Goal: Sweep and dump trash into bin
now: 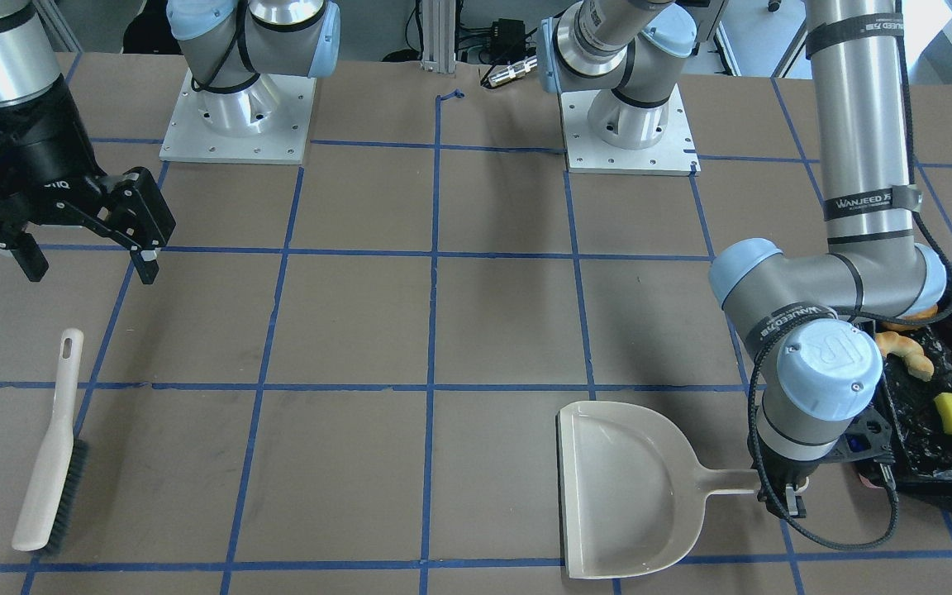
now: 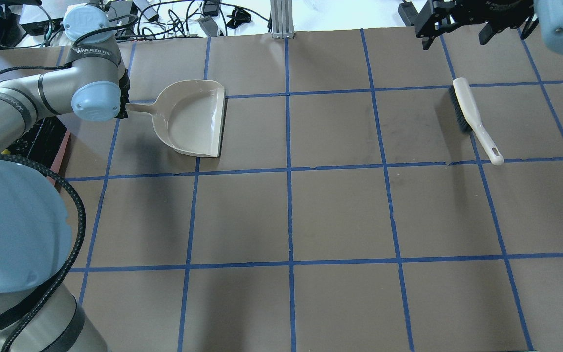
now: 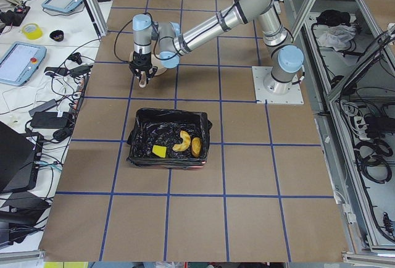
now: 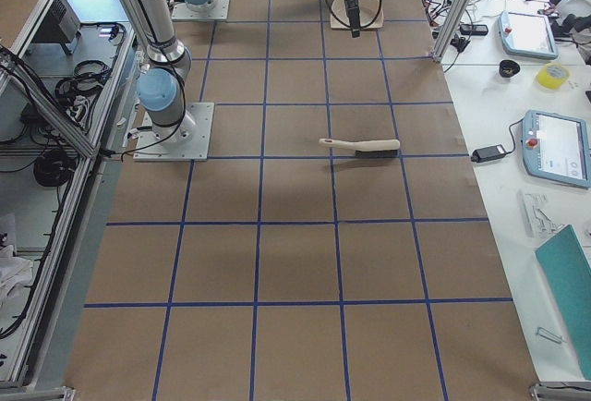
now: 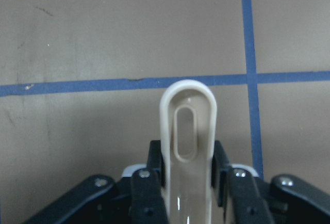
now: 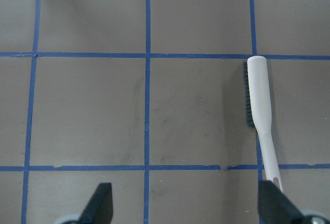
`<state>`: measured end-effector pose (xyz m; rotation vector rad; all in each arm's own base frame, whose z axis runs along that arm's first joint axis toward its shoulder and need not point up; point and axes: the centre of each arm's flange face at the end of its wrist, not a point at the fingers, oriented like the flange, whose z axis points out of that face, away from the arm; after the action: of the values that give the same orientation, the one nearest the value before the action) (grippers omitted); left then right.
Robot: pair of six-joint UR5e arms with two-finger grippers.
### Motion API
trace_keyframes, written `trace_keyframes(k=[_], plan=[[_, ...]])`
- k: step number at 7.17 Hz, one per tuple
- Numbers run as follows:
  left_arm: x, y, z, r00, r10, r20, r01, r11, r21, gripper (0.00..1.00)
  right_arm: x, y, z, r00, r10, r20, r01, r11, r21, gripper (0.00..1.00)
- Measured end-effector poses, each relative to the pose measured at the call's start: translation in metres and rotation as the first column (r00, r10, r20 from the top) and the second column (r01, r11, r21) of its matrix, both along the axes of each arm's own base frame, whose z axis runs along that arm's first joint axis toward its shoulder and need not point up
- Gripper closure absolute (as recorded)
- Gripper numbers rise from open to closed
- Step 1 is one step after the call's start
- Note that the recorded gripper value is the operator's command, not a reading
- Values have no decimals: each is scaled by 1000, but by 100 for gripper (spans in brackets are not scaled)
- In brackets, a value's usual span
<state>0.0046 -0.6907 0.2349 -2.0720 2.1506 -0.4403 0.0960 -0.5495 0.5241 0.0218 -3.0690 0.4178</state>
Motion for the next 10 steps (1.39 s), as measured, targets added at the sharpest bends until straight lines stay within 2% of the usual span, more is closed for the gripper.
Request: trace_keyframes(k=[2,4,5,6,7,8,9,10], plan=[[-5,2,0,999,18,27,-18,1000,-3,9,0,-1,-2,1000,1,1,-1,1000,2,0],[-36,4,11,999,-15,32,16,1000,-20,0,0,0,-2,1000,1,0,-1,1000,1,0],[-49,7,27,993,-112,38,112,994,-16,0,0,1,-1,1000,-1,-5,1,1000,2,0],[-59,11,48,959,-278,54,278,960,8,0,-1,1,-1,1000,-2,-8,2,1000,3,0],[-72,18,74,894,-440,82,439,898,32,0,-1,1,-1,1000,-2,-9,2,1000,3,0],[-87,28,105,816,-566,114,565,824,49,0,-2,1,-2,1000,-3,-10,3,1000,7,0],[-103,40,135,729,-674,121,672,738,59,0,-2,2,-3,1000,-4,-8,4,1000,15,0],[-117,54,161,655,-751,83,752,658,28,0,-2,2,-4,1000,-5,-6,5,1000,21,0]])
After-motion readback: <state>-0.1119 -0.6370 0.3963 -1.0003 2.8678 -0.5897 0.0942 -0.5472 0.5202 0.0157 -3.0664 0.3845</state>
